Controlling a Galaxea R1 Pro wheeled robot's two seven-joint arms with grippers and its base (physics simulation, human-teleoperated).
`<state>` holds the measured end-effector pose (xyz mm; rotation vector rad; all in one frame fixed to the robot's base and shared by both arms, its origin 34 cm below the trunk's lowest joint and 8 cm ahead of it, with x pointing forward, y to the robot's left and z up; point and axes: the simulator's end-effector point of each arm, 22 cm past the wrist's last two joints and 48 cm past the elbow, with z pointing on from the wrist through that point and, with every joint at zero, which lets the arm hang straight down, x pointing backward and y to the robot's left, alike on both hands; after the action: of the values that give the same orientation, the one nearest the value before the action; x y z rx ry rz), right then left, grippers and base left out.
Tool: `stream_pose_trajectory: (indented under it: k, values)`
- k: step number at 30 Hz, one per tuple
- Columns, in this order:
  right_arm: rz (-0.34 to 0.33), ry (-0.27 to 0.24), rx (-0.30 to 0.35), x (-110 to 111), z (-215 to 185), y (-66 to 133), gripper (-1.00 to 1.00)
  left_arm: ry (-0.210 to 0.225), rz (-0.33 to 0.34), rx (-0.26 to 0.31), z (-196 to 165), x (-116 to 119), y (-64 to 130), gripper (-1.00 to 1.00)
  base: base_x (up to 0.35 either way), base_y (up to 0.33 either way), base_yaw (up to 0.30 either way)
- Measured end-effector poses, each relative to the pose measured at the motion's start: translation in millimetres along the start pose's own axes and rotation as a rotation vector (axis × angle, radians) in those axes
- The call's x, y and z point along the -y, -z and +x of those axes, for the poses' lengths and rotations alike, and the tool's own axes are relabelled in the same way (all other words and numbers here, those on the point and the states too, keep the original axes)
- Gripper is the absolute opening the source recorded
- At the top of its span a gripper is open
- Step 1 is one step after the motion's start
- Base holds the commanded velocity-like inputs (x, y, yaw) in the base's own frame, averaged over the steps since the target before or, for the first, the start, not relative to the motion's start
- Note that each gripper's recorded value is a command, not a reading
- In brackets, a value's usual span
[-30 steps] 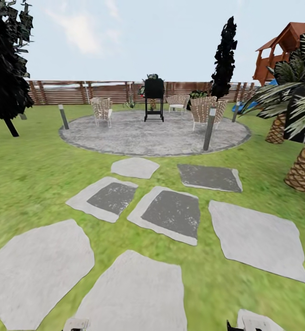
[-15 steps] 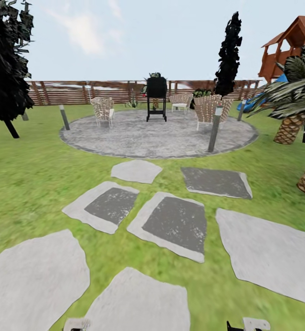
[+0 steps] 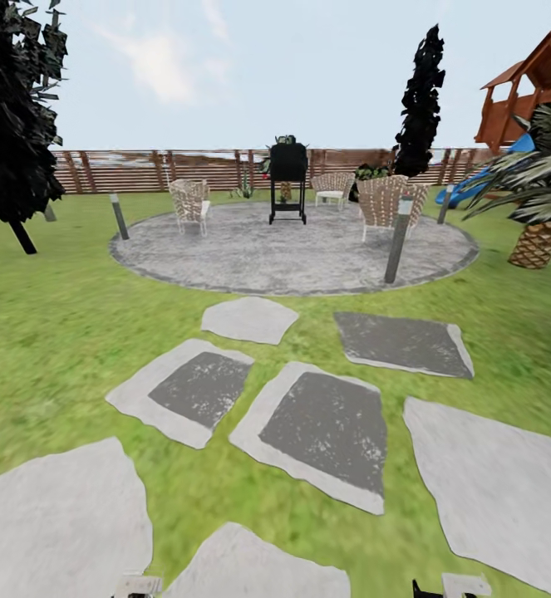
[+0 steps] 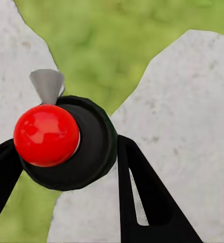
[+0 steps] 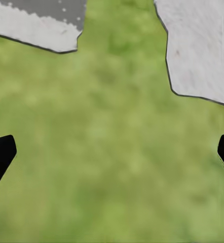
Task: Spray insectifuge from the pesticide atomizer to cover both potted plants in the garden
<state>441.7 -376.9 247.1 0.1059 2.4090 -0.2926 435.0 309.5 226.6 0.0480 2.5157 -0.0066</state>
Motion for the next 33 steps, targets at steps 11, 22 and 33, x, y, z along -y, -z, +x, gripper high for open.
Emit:
stream_pose_trajectory:
  k: [11, 22, 33]
  values:
    - [0.0, 0.0, -0.001, -0.1, 0.3, 0.0, 1.0, 0.0, 0.0, 0.0, 0.2, 0.1, 0.0, -1.0, 0.339, 0.0, 0.0]
    - [-0.009, -0.001, -0.002, -5.6, 1.0, 0.5, 1.0, 0.0, 0.0, 0.0, 0.0, -0.1, 0.0, -1.0, 0.339, 0.0, 0.063]
    - [-0.008, -0.002, -0.002, -5.4, 0.8, 0.5, 1.0, 0.0, 0.0, -0.001, 0.4, 0.1, 0.1, -1.0, 0.339, 0.0, 0.025]
